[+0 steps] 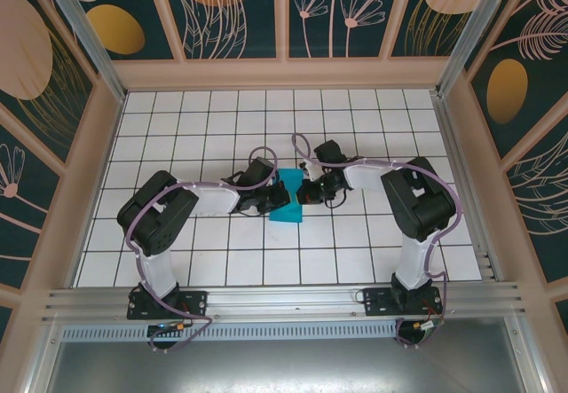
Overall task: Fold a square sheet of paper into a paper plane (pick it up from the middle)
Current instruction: Fold the triangle a second time at the center of the table.
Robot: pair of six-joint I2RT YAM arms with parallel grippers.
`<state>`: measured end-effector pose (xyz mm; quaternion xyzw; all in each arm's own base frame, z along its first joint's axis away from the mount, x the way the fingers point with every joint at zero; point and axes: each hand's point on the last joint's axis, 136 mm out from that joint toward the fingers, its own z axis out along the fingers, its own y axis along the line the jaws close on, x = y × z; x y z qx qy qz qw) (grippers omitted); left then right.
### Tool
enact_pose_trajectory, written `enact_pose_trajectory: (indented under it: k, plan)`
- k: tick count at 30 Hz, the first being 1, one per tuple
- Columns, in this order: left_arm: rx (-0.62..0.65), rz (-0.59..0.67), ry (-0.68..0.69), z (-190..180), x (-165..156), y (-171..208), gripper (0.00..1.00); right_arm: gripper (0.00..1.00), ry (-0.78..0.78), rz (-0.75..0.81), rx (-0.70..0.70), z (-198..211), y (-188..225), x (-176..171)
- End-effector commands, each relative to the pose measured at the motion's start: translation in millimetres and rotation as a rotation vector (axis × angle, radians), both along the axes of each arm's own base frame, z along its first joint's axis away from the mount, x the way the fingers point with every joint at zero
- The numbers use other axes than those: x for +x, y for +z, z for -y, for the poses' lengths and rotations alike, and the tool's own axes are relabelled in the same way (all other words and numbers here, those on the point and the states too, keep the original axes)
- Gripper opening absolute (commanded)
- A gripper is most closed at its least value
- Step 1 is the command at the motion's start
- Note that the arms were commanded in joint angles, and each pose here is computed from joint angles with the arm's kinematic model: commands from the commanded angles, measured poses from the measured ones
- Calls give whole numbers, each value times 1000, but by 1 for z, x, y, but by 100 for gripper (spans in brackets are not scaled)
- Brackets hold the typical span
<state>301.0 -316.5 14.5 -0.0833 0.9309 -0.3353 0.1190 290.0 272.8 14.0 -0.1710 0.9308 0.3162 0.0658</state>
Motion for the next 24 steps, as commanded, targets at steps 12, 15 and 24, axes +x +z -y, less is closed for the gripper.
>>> enact_pose_trajectory:
  k: [12, 15, 24]
  plan:
    - [147, -19, 104, -75, 25, -19, 7, 0, -4, 16, -287, 46, -51, -4]
    - [157, -6, 122, -87, 31, -16, 7, 0, -3, 18, -287, 45, -51, -3]
    - [-55, 193, 74, -67, 42, 64, 8, 0, 92, 95, -181, 13, -33, 1]
